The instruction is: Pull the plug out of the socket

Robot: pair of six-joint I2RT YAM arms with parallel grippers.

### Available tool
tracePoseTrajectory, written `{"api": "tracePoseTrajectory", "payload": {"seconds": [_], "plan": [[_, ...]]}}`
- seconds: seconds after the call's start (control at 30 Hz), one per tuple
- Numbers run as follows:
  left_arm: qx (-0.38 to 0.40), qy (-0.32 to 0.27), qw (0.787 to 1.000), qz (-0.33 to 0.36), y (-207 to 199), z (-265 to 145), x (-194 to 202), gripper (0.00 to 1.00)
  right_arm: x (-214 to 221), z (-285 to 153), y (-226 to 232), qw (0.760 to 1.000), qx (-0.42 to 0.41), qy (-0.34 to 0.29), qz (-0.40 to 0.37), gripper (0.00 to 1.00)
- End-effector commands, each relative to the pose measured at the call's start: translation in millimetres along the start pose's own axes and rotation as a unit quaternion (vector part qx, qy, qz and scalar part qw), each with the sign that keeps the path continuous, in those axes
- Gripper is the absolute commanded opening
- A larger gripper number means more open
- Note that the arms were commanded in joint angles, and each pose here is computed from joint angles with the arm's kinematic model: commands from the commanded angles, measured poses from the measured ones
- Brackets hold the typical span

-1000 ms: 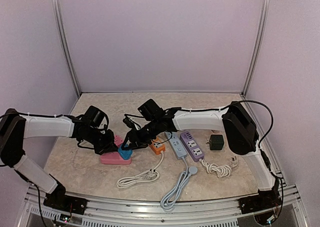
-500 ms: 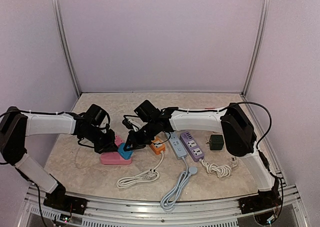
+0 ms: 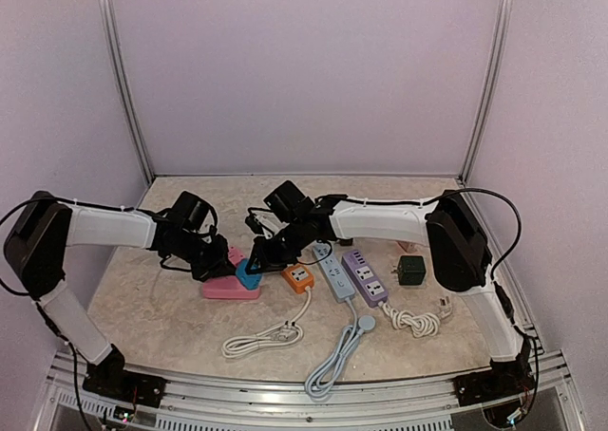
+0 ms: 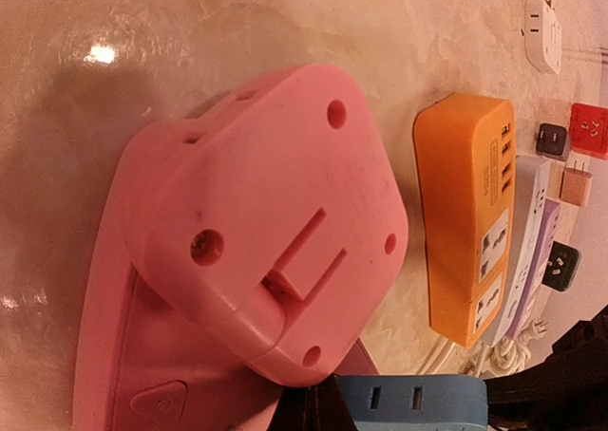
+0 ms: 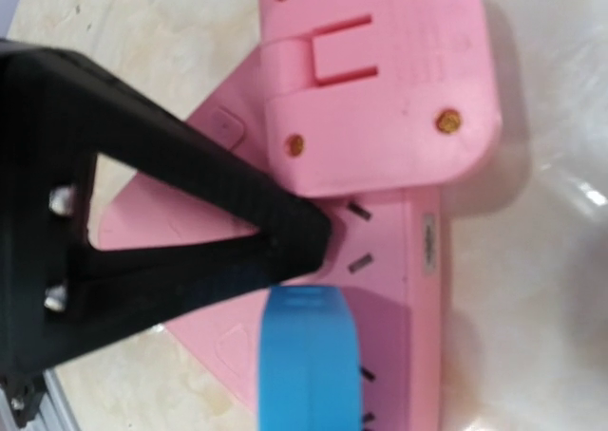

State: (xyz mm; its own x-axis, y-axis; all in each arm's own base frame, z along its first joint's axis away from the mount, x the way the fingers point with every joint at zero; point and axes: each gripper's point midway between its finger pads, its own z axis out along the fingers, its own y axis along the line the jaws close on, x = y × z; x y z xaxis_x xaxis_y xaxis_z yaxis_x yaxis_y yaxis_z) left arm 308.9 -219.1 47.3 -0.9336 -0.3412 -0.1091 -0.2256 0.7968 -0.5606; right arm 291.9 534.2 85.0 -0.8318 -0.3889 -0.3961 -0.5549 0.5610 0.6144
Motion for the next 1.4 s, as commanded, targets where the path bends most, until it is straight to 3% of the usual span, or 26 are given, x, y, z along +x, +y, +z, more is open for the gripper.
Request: {"api": "tracePoseTrajectory", "payload": {"seconds": [0.0, 0.17, 0.33, 0.53, 0.7, 0.8, 1.37], "plan": [[-0.068, 0.036, 0.996, -0.036, 43.3, 25.4, 23.2, 0.0, -17.8, -11.6, -17.4, 0.999, 0.029, -0.031, -0.002, 0.09], [-0.071, 0.045, 0.995, -0.047, 50.1, 34.2, 30.9, 0.0, -11.9, 0.5, -10.5, 1.0, -0.004, -0.021, 0.01, 0.25], [-0.07, 0.046, 0.995, -0.05, 51.4, 37.2, 33.7, 0.0, -5.3, 8.6, -14.5, 0.999, -0.013, -0.016, 0.026, 0.29], [-0.071, 0.047, 0.995, -0.055, 54.7, 39.2, 35.5, 0.0, 3.6, 13.5, -20.2, 0.999, -0.016, -0.011, 0.04, 0.24], [-0.088, 0.056, 0.993, -0.06, 65.5, 42.9, 40.2, 0.0, 4.2, 8.5, -20.7, 0.998, -0.028, -0.02, 0.05, 0.05], [-0.097, 0.062, 0.991, -0.064, 73.1, 45.3, 44.4, 0.0, -1.6, 0.3, -8.6, 0.994, -0.079, -0.034, 0.061, 0.01], [-0.137, 0.085, 0.984, -0.074, 102.4, 55.8, 61.0, 0.0, -43.9, -53.4, 45.8, 0.966, -0.233, -0.097, 0.057, 0.0]]}}
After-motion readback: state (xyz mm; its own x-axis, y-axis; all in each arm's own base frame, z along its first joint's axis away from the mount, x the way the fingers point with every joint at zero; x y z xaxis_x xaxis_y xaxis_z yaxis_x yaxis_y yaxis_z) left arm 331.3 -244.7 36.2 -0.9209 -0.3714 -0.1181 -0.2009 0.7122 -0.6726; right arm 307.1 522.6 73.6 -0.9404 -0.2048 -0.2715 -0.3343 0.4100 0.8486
